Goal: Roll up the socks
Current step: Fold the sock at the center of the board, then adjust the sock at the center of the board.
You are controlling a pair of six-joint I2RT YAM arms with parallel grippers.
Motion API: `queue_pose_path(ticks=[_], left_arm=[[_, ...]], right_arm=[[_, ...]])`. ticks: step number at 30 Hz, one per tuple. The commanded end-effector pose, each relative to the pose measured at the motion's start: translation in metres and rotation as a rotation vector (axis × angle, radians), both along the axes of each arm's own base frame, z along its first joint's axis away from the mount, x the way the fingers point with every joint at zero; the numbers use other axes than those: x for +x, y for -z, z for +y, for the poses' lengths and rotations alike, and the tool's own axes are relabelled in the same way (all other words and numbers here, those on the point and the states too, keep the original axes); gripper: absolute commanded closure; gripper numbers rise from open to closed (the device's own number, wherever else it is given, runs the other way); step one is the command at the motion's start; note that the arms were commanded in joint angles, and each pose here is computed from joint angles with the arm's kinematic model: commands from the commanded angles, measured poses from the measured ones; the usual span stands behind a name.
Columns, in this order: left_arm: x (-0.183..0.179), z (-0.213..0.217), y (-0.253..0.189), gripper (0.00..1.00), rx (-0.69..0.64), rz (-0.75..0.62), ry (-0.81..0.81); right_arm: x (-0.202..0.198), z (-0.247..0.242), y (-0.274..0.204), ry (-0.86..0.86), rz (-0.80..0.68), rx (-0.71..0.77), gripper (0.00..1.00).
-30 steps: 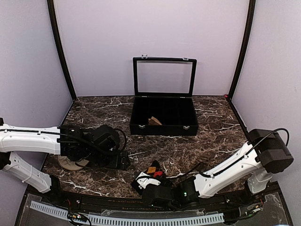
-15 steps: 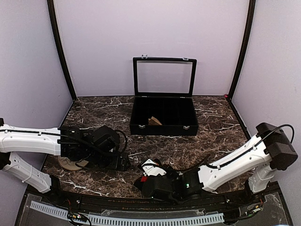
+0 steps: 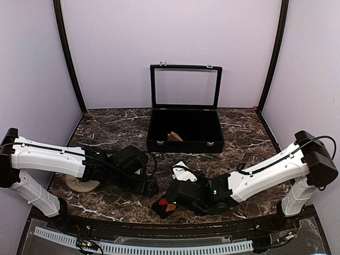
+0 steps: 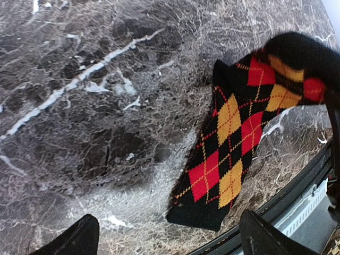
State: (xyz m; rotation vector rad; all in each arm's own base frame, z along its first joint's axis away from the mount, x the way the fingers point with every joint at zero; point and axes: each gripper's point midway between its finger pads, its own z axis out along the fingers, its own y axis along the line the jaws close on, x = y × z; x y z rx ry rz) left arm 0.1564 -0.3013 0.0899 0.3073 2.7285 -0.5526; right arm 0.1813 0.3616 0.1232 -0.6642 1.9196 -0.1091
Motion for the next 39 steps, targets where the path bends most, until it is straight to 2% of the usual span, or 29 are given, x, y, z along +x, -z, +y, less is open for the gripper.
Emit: queue_pose_path(ticks=[1, 7, 12, 23, 30, 39], left_arm=[[0.002, -0.017, -0.001, 0.06, -0.030, 0.000, 0.049], [0.006, -0.027, 0.005, 0.06, 0.002, 0.005, 0.071], [0.011, -0.025, 0.007, 0.06, 0.028, -0.008, 0.059], [0.017, 0.006, 0.004, 0.06, 0.089, -0.009, -0.033], [0.014, 0.018, 0.004, 0.05, 0.095, 0.000, -0.067], [0.012, 0.023, 0.007, 0.05, 0.101, 0.002, -0.067]], right_arm=[[0.014, -0.021, 0.002, 0.052, -0.029, -0.025, 0.92], [0.018, -0.025, 0.014, 0.021, -0.046, -0.090, 0.92], [0.012, -0.020, 0.016, -0.051, -0.039, -0.088, 0.92], [-0.025, 0.004, 0.035, -0.221, -0.027, -0.158, 0.91], [-0.043, 0.016, 0.058, -0.261, -0.007, -0.212, 0.89], [-0.058, 0.024, 0.066, -0.297, 0.021, -0.203, 0.84]])
